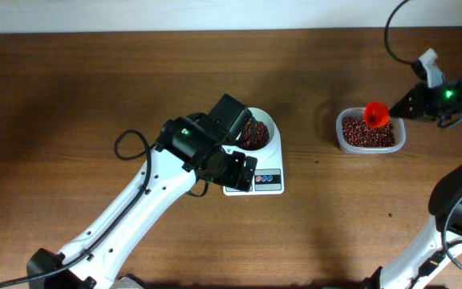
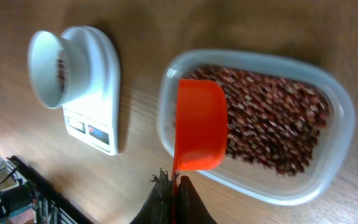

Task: Scoop item into bowl and weigh 50g on scale
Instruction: 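Move the scoop back right into the bean tub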

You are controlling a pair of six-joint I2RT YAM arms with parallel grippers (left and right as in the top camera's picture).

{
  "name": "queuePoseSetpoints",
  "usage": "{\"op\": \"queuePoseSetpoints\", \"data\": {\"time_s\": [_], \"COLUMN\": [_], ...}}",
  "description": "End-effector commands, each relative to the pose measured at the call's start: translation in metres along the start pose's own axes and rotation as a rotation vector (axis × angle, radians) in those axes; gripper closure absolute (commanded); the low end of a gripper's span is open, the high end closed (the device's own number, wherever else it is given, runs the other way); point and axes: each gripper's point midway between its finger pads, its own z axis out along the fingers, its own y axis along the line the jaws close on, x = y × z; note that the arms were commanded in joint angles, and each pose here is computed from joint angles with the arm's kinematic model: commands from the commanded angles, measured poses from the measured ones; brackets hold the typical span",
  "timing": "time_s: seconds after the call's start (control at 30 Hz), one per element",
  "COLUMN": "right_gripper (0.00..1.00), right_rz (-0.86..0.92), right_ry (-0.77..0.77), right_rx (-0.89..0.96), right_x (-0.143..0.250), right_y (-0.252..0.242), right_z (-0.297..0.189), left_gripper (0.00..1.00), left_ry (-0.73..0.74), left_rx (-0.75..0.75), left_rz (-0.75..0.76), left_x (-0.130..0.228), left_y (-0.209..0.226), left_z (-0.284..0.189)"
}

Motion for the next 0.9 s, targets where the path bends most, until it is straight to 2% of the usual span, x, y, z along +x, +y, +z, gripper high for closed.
{"op": "queuePoseSetpoints", "data": {"time_s": [0.0, 0.2, 0.37, 0.5, 0.63, 0.67, 0.7, 0.8, 0.87], "right_gripper": [0.96, 0.96, 0.96, 0.96, 0.95, 0.89, 0.77, 0.65, 0.53], "right_rz": [0.083, 0.150, 0.108, 0.157, 0.135, 0.128, 0.126, 0.124, 0.125], "right_ry": [0.024, 0.056, 0.060, 0.109, 0.109, 0.109, 0.111, 0.113, 0.099], "right_rx": [0.036, 0.023, 0.035, 0.219, 0.229, 0.229, 0.228, 0.227, 0.233], "right_x": [0.010, 0.022, 0.019, 0.023, 0.020, 0.018, 0.018, 0.018, 0.013], "right_y": [-0.018, -0.026, -0.023, -0.047, -0.044, -0.042, -0.041, -0.039, -0.037], "right_z": [0.016, 0.050, 0.062, 0.064, 0.068, 0.069, 0.070, 0.069, 0.064], "left_gripper": [0.01, 0.01, 0.01, 0.01, 0.01, 0.01, 0.01, 0.01, 0.01], "left_ry": [0.004, 0.004, 0.004, 0.004, 0.004, 0.004, 0.004, 0.004, 0.004], "left_rx": [-0.007, -0.007, -0.007, -0.007, -0.007, -0.007, -0.007, -0.007, -0.007], "left_rz": [-0.008, -0.008, -0.008, -0.008, -0.008, -0.008, -0.008, -0.008, -0.008], "left_x": [0.001, 0.001, 0.001, 0.001, 0.001, 0.001, 0.001, 0.001, 0.001], "left_y": [0.000, 0.000, 0.000, 0.000, 0.000, 0.000, 0.000, 0.000, 0.000], "left_z": [0.002, 0.002, 0.002, 0.002, 0.002, 0.002, 0.002, 0.002, 0.002]}}
